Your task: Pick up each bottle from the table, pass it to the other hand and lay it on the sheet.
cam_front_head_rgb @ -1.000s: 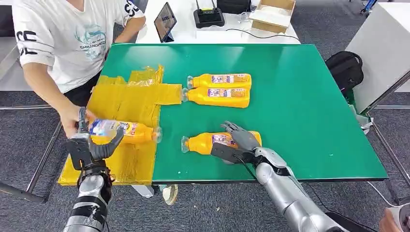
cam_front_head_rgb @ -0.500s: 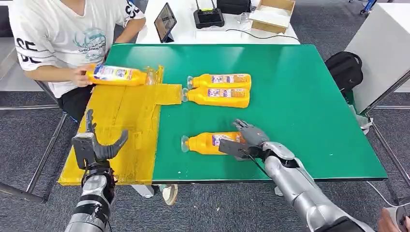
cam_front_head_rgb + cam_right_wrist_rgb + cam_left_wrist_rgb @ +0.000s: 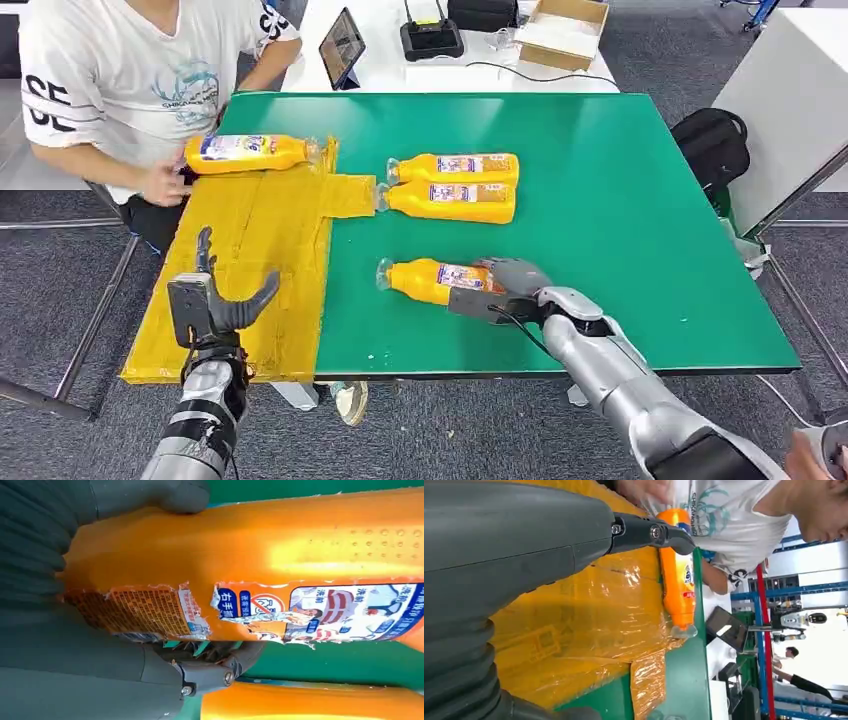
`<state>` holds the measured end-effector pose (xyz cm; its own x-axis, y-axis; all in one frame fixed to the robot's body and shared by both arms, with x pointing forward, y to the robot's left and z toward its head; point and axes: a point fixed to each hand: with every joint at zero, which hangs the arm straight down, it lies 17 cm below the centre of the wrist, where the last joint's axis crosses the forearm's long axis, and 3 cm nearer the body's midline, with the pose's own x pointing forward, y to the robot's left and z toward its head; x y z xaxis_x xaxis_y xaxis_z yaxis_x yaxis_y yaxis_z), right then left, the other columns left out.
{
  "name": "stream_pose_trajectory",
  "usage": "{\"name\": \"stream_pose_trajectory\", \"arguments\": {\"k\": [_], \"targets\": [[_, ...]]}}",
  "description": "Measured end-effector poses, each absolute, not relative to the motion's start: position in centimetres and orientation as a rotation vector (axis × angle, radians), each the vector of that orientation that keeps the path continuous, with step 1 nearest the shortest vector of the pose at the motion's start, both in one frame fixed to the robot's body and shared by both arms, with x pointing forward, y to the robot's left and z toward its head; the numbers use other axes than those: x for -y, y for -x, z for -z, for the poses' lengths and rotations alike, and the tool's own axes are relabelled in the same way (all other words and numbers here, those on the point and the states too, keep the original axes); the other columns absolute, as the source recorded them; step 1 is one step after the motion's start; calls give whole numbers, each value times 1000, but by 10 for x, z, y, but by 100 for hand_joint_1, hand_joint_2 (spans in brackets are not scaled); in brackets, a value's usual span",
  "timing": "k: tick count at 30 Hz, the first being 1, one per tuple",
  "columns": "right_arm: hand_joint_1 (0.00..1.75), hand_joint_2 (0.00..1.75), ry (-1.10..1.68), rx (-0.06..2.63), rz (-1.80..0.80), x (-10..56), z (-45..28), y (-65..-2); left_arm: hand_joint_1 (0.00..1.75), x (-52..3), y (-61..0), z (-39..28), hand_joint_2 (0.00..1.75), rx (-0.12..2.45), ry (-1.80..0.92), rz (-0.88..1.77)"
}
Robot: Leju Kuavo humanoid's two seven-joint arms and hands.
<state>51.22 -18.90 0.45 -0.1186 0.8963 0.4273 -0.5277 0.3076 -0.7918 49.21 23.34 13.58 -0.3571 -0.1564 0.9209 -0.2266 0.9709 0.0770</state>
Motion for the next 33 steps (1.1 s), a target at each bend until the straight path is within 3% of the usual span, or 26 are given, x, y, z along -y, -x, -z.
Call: {"name": "stream_pose_trajectory", "arguments": {"k": [1, 3, 5, 13, 18, 23, 33], "targets": [[129, 175, 422, 1135, -1276, 188, -4, -512, 0, -233, -492, -135, 175, 1943, -274, -75], [140, 175, 422, 1134, -1277, 188, -4, -512, 0, -232, -492, -135, 175, 1943, -272, -75], [171, 175, 419, 1134, -1275, 187, -4, -513, 0, -231, -493, -136, 175, 1942, -267, -76], [175, 175, 361, 1256, -1162, 167, -11, -512, 0, -226, -494, -135, 175, 1939, -246, -74], [175, 175, 358, 1611, -806, 142, -58, -490, 0, -217, -483, -128, 175, 1921, -194, -85], [175, 175, 474, 1996, -326, 167, -173, -468, 0, -181, -468, -132, 175, 1907, -3, -104], [175, 175, 622, 2138, 20, 225, -224, -433, 0, -106, -433, -177, 175, 1972, 320, 3]]}}
